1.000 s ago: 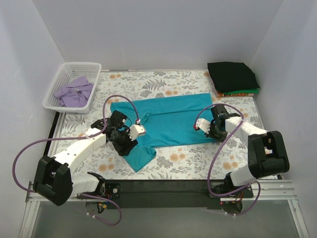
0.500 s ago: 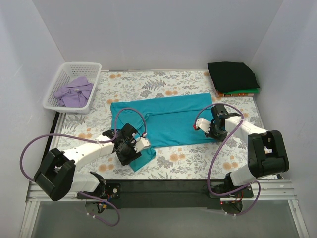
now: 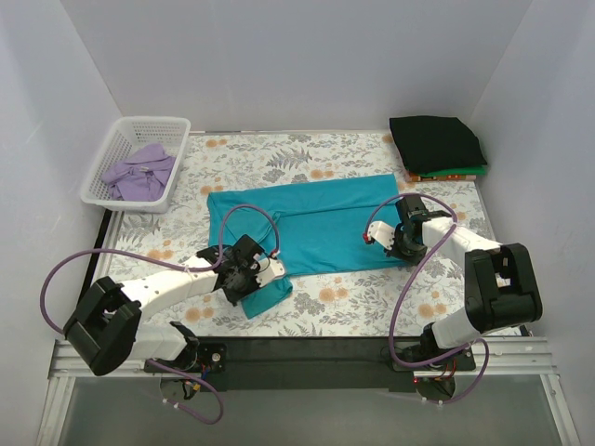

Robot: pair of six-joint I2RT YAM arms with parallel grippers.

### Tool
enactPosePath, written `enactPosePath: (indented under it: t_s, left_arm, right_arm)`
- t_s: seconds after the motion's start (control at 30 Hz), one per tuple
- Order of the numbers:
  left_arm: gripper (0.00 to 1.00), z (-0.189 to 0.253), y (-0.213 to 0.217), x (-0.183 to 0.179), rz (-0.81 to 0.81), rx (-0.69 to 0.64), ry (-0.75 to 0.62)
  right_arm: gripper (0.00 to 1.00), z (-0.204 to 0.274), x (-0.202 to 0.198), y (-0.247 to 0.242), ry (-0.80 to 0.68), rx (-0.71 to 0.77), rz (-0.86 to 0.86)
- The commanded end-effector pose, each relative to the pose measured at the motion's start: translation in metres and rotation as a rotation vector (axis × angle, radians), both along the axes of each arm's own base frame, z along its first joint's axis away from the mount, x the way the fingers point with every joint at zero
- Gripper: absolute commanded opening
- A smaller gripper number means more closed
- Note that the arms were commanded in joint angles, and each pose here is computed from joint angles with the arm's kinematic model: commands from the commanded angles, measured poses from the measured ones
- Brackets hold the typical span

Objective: Fold and stack the t-shirts
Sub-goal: Fold the tshirt

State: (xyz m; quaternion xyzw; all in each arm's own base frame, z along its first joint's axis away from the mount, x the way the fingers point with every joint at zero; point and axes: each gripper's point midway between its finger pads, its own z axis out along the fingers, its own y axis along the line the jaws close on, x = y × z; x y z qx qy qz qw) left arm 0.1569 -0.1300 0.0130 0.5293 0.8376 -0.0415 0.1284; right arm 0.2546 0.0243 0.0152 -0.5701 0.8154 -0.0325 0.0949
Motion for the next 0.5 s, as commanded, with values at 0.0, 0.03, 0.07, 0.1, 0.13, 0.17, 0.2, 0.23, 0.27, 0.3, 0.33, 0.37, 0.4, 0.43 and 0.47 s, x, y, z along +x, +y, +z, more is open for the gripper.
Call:
enactPosePath:
  t_s: [0.0,0.03,0.07,0.1,0.13,0.17,0.2,0.23,0.27,0.3,0.33,0.37,0.4,0.43,0.47]
  left_arm:
    - [0.00,-0.006,-0.006,-0.026,0.008,-0.034,0.117]
    - [0.00,0.004,-0.008,-0.027,0.000,-0.049,0.122]
    - [0.00,0.010,-0.010,-0.028,-0.007,-0.060,0.130]
    - [0.00,0.016,-0.014,-0.032,-0.018,-0.088,0.155]
    - [0.00,0.028,-0.016,-0.031,-0.014,-0.108,0.157]
    - [0.00,0.034,-0.017,-0.033,-0.022,-0.124,0.167]
    - [0.00,0.045,-0.018,-0.035,-0.024,-0.148,0.174]
    - [0.00,0.048,-0.018,-0.036,-0.032,-0.151,0.182]
    - [0.00,0.056,-0.019,-0.036,-0.041,-0.172,0.170]
    - [0.00,0.061,-0.019,-0.036,-0.053,-0.187,0.165]
    - [0.00,0.066,-0.016,-0.042,-0.050,-0.192,0.194]
    - [0.00,0.076,-0.018,-0.041,-0.051,-0.210,0.184]
    - [0.00,0.080,-0.017,-0.043,-0.049,-0.217,0.192]
    - [0.00,0.083,-0.014,-0.044,-0.035,-0.220,0.198]
    - [0.00,0.087,-0.011,-0.047,-0.030,-0.228,0.202]
  right_arm:
    - [0.01,0.002,0.003,0.003,0.005,0.020,0.006]
    - [0.01,0.003,0.002,0.004,0.002,0.021,0.012]
    - [0.01,0.006,0.001,0.003,0.002,0.019,0.014]
    - [0.01,0.007,0.000,0.003,0.002,0.018,0.018]
    - [0.01,0.009,-0.002,0.002,0.002,0.016,0.022]
    - [0.01,0.013,-0.003,0.001,-0.008,0.017,0.024]
    - [0.01,0.016,-0.005,0.001,-0.015,0.016,0.030]
    - [0.01,0.016,-0.007,0.000,-0.008,0.012,0.032]
    - [0.01,0.020,-0.008,-0.001,-0.020,0.013,0.035]
    - [0.01,0.020,-0.013,-0.003,-0.010,0.010,0.032]
    - [0.01,0.022,-0.015,-0.003,-0.010,0.010,0.032]
    - [0.01,0.027,-0.016,-0.004,-0.024,0.011,0.038]
    - [0.01,0.027,-0.020,-0.006,-0.020,0.010,0.038]
    - [0.01,0.028,-0.026,-0.007,-0.007,0.010,0.041]
    - [0.01,0.034,-0.027,-0.007,-0.027,0.015,0.048]
